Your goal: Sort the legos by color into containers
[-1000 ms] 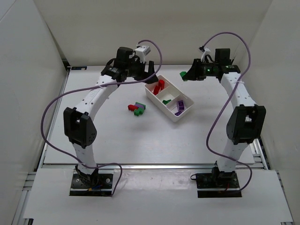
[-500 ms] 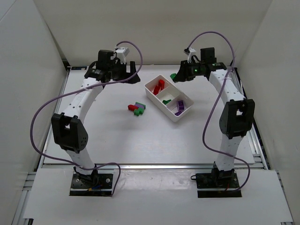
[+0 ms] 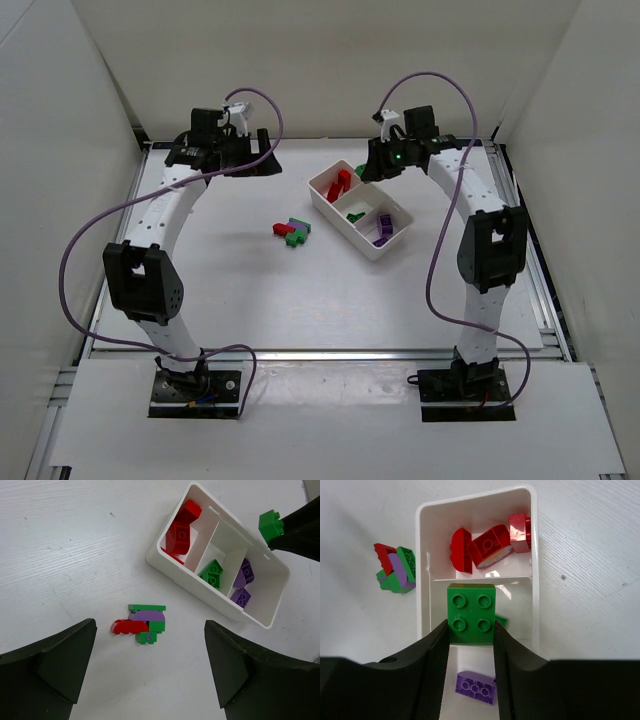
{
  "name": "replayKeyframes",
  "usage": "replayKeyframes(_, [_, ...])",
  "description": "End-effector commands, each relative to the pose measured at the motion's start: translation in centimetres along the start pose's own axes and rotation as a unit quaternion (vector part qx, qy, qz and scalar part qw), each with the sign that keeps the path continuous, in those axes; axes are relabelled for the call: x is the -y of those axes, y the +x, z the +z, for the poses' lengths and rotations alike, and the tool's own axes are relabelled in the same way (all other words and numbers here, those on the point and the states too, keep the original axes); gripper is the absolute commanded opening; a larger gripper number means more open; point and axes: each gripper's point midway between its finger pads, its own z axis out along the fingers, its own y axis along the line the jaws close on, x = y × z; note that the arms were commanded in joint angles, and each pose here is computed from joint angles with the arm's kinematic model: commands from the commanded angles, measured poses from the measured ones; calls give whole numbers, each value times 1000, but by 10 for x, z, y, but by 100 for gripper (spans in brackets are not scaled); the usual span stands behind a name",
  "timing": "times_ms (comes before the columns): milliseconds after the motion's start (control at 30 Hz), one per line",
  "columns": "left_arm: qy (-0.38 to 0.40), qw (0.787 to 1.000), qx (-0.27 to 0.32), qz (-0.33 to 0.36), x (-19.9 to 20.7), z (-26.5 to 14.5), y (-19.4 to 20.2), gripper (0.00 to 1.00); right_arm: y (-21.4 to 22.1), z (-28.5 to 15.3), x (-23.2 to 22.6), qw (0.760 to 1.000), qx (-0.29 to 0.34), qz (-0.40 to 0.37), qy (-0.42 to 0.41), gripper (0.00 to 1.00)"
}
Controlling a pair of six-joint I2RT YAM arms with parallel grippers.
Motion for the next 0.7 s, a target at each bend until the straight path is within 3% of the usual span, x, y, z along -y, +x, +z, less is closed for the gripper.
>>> replayKeyframes(0, [15,1000,12,8,12,-18,-6,99,-10,10,5,999,1,-28,32,0])
replayKeyframes(167, [15,1000,10,5,8,-18,-7,100,4,28,17,997,-27,-39,61,0])
replayKeyframes(600, [22,1000,-12,-18,3,-6,6,99,55,25,28,991,-89,-62,81,0])
replayKeyframes(667, [25,999,-13,-17,3,-6,7,99,57,28,29,991,-90,-61,78,7])
